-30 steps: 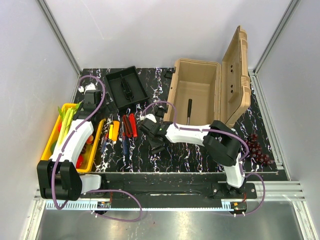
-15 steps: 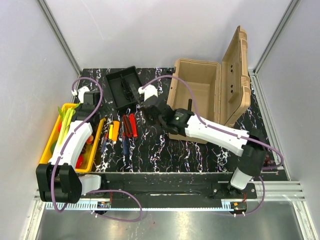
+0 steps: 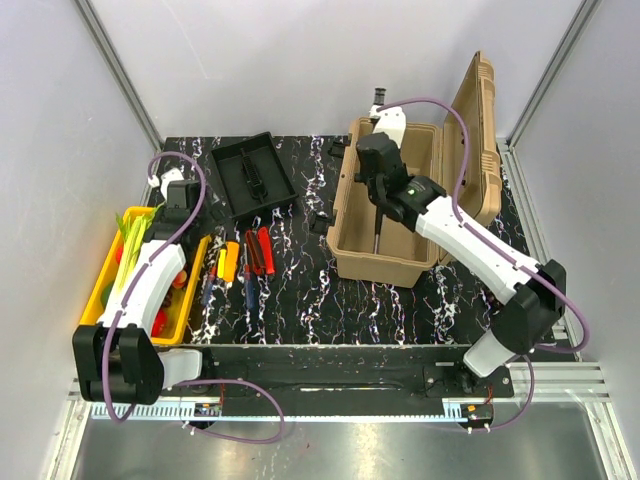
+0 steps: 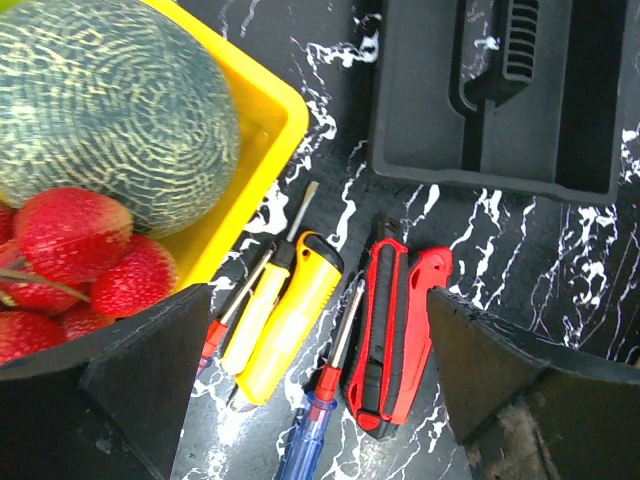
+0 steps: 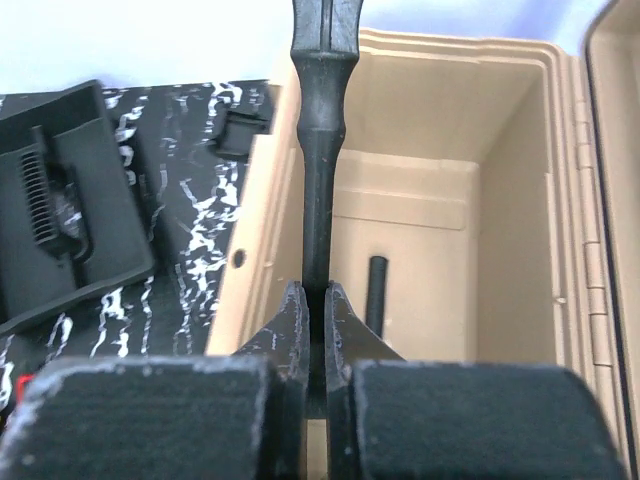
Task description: Pack the tool kit
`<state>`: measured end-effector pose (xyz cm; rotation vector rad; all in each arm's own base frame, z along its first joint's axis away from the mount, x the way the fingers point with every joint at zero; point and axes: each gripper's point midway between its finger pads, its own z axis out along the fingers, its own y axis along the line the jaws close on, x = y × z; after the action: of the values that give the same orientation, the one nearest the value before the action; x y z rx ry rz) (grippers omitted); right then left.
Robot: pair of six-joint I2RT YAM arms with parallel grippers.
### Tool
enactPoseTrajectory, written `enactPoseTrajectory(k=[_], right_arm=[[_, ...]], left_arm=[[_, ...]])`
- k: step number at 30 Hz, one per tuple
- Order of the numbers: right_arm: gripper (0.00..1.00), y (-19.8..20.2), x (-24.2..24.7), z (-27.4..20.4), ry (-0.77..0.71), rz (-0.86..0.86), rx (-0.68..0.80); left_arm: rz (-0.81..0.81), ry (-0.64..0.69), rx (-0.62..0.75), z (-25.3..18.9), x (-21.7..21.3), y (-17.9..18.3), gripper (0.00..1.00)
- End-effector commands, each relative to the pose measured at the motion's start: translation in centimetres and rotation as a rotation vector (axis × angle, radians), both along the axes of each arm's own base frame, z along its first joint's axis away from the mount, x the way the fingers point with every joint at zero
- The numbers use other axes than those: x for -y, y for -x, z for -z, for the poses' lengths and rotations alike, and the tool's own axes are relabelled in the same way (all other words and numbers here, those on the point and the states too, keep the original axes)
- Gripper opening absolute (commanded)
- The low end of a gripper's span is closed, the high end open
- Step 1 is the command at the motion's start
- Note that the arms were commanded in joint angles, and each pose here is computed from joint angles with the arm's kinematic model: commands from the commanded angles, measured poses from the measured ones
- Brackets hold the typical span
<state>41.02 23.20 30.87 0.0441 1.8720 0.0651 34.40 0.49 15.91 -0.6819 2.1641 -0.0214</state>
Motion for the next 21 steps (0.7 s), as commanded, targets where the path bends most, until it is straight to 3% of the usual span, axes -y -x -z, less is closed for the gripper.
enactPoseTrajectory(k=[1,6,12,21], right_arm=[[0.0,-1.4,1.6,2.9,-0.045,0.064,-0.088],[0.0,-1.8,-0.4,8.0,-0.007,-0.041,-0.222],[0.0,-1.6,0.0,14.5,0.046,-0.011,-0.393],[0.0,0.5,-1.6,20.4,-0.028,-0.083,-0.534]], left_arm=[[0.098,0.05,0.044,-1.3,1.8,-1.9,0.93],[0.171,0.068,0.086,-4.1,3.0,-4.7,0.93],[0.196,0.139,0.179,-7.1,4.6,-9.3,0.93],[0.23,0.227,0.159,-6.2,7.1,-15.2,0.91]])
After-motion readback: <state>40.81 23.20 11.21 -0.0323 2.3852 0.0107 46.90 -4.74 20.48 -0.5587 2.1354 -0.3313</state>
